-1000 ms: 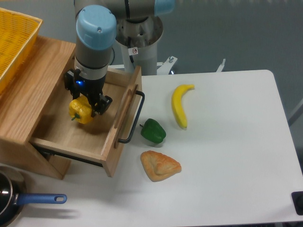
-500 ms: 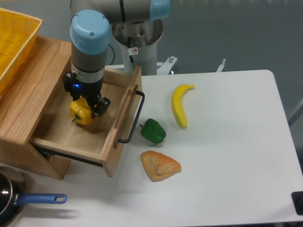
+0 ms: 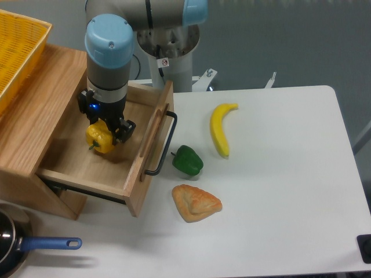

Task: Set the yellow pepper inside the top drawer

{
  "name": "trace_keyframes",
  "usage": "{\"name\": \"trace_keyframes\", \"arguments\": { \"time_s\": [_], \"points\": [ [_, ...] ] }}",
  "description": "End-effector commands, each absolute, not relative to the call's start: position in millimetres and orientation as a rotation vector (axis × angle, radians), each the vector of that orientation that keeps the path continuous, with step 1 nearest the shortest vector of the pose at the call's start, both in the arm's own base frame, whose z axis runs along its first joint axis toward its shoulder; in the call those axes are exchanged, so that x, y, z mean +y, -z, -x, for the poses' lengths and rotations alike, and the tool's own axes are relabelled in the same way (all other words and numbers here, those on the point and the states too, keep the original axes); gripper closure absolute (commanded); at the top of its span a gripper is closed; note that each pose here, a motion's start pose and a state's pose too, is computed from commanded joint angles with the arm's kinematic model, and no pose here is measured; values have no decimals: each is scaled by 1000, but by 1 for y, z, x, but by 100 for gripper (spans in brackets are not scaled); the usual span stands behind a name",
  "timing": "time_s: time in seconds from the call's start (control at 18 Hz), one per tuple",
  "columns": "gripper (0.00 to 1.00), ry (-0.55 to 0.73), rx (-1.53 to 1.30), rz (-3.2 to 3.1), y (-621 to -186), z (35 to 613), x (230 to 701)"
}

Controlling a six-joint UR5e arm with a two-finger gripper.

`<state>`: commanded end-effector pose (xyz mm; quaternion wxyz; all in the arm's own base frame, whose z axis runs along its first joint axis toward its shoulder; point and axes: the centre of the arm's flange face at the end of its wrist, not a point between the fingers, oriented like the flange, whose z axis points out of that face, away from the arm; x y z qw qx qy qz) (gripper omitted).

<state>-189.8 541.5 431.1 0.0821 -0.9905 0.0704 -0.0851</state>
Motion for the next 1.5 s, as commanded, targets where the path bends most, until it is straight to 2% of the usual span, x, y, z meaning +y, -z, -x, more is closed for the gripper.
{"name": "trace_keyframes", "arguments": {
  "time_s": [0.5, 1.11, 1.5],
  "points": [
    [8, 232, 216, 2943, -435, 190, 543],
    [6, 145, 166, 2864, -477, 208, 527],
    [3, 199, 26, 2720, -507, 253, 503]
  ]
}}
